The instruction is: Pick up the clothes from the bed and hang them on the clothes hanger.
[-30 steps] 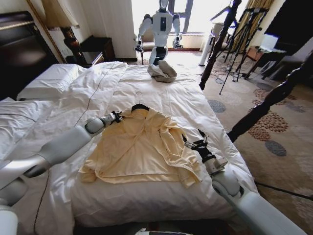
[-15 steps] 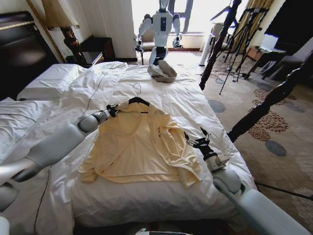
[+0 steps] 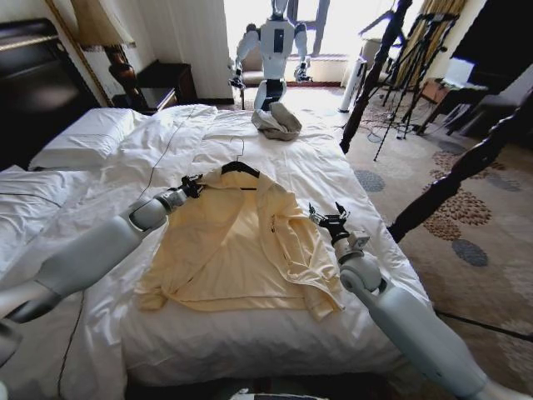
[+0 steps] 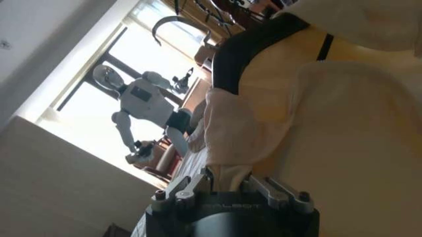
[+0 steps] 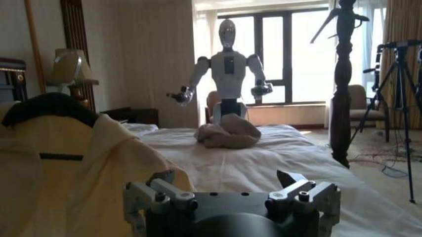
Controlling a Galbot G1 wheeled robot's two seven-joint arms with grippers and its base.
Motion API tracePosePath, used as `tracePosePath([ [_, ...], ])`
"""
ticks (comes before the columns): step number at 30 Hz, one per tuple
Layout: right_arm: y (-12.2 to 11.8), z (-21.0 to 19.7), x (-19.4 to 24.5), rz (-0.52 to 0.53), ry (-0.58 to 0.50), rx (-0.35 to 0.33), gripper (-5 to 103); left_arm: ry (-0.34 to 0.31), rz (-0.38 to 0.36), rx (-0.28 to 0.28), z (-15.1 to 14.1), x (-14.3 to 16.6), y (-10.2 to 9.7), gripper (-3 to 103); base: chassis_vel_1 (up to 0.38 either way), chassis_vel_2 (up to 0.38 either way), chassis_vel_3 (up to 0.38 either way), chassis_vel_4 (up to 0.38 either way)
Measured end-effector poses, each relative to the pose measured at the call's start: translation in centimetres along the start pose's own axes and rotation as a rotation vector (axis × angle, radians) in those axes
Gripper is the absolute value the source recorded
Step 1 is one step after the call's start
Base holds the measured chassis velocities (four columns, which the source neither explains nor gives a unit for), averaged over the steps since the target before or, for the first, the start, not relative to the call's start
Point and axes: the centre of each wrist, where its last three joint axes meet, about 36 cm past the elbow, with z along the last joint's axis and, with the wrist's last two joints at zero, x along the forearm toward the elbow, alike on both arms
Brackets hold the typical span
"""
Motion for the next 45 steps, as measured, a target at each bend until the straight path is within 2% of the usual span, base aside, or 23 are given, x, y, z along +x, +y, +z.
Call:
tracePosePath([
  [2,0.1,0.0,0.2,-0.003,0.002,-0.006,100,-0.004,-0.027,-0.003,-0.3,-0.1,0.3,19,0.000,0.000,0.000,0.000],
  [4,-0.5,0.2,1.2,-0.031,-0.001,-0.015,100,0.004,-0.092,-0.006,-1.0,-0.2,1.3,19,0.000,0.000,0.000,0.000],
  [5,-0.5,0.2,1.2,-0.031,-0.001,-0.015,100,0.004,-0.092,-0.006,-1.0,-0.2,1.3,19,0.000,0.000,0.000,0.000],
  [8,-2.1,0.2,2.6,-0.162,-0.043,-0.033,100,0.011,-0.184,0.008,-1.1,0.3,2.9,19,0.000,0.000,0.000,0.000],
  [11,-2.6,0.3,3.4,-0.206,-0.043,-0.039,100,0.016,-0.217,0.016,-1.0,1.2,3.5,19,0.000,0.000,0.000,0.000],
  [17,-2.9,-0.6,2.8,-0.157,-0.043,-0.030,100,0.016,-0.219,0.011,-0.6,3.2,3.5,19,0.000,0.000,0.000,0.000],
  [23,-3.0,-1.2,2.3,-0.140,-0.044,-0.028,100,-0.016,-0.240,-0.003,-0.8,4.6,4.0,19,0.000,0.000,0.000,0.000],
  [27,-3.4,-1.0,3.3,-0.133,-0.026,-0.022,100,-0.080,-0.285,-0.031,-2.0,5.7,5.7,19,0.000,0.000,0.000,0.000],
  [31,-3.8,-1.1,3.6,-0.129,-0.022,-0.027,100,-0.115,-0.309,-0.037,-3.1,6.3,6.8,19,0.000,0.000,0.000,0.000],
  [34,-4.2,-2.1,3.9,-0.140,-0.041,-0.101,100,-0.176,-0.337,-0.046,-5.5,7.5,8.7,19,0.000,0.000,0.000,0.000],
  [35,-4.2,-2.1,3.9,-0.140,-0.041,-0.101,100,-0.176,-0.337,-0.046,-5.5,7.5,8.7,19,0.000,0.000,0.000,0.000],
  [38,-4.5,-3.5,4.1,-0.154,-0.069,-0.196,100,-0.227,-0.362,-0.056,-7.8,8.6,10.2,19,0.000,0.000,0.000,0.000],
  [42,-4.9,-4.5,4.2,-0.178,-0.096,-0.231,100,-0.253,-0.378,-0.057,-9.1,9.4,11.1,19,0.000,0.000,0.000,0.000],
  [45,-5.6,-6.0,4.8,-0.242,-0.144,-0.251,100,-0.294,-0.415,-0.059,-11.0,10.7,13.1,19,0.000,0.000,0.000,0.000],
])
